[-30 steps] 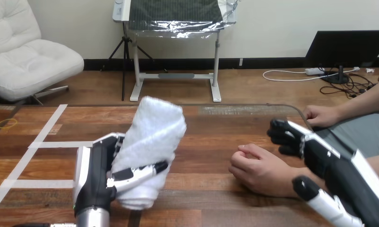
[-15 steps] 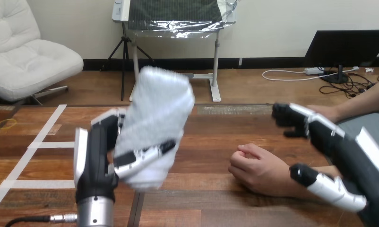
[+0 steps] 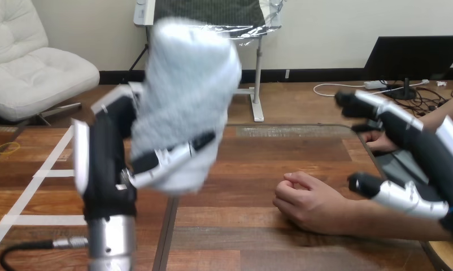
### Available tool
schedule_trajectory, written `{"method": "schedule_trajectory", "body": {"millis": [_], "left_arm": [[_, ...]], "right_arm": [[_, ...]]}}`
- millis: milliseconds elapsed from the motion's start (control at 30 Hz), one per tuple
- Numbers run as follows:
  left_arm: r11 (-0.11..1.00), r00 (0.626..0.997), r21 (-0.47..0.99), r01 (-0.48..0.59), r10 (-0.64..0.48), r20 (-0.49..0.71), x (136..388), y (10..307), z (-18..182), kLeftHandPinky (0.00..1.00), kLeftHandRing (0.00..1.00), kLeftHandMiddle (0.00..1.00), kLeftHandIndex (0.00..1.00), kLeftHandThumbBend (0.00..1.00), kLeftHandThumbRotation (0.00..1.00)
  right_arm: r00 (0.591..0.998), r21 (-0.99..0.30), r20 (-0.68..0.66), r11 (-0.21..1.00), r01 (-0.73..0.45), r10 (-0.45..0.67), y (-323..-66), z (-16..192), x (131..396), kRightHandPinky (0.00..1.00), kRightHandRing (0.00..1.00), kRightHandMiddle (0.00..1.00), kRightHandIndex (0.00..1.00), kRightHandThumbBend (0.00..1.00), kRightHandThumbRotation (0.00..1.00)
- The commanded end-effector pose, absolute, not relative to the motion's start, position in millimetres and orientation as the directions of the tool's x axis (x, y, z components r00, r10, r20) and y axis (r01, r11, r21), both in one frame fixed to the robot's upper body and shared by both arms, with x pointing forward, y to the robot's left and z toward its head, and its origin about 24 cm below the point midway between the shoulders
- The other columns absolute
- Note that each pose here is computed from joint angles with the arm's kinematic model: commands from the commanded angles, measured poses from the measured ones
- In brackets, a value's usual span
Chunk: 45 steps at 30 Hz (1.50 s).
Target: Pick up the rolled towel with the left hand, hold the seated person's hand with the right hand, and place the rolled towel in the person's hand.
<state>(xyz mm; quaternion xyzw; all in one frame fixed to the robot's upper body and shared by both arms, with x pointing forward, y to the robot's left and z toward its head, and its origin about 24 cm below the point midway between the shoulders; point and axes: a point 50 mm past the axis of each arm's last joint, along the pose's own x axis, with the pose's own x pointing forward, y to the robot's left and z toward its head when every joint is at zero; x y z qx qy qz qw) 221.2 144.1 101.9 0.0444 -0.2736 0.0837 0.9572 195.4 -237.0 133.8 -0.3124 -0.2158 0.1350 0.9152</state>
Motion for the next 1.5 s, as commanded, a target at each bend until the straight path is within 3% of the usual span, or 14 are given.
{"method": "schedule_trajectory", "body": {"millis": [0, 567, 1467], "left_arm": [[0.983, 0.768, -0.011, -0.181, 0.148, 0.622, 226, 144, 124, 0.19, 0.25, 0.32, 0.38, 0.47, 0.0], [0.986, 0.758, -0.053, -0.159, 0.156, 0.633, 224, 144, 128, 0.19, 0.24, 0.31, 0.37, 0.48, 0.0], [0.986, 0.759, -0.065, -0.151, 0.157, 0.632, 223, 147, 129, 0.19, 0.23, 0.3, 0.37, 0.49, 0.0]], "right_arm": [[0.861, -0.669, 0.326, 0.739, -0.081, 0.39, -242, 146, 206, 0.77, 0.85, 0.88, 0.87, 0.97, 0.71], [0.892, -0.741, 0.205, 0.659, -0.128, 0.403, -251, 146, 221, 0.72, 0.84, 0.88, 0.87, 1.0, 0.61], [0.918, -0.808, 0.006, 0.543, -0.229, 0.396, -263, 125, 241, 0.7, 0.86, 0.88, 0.87, 0.99, 0.4]]}}
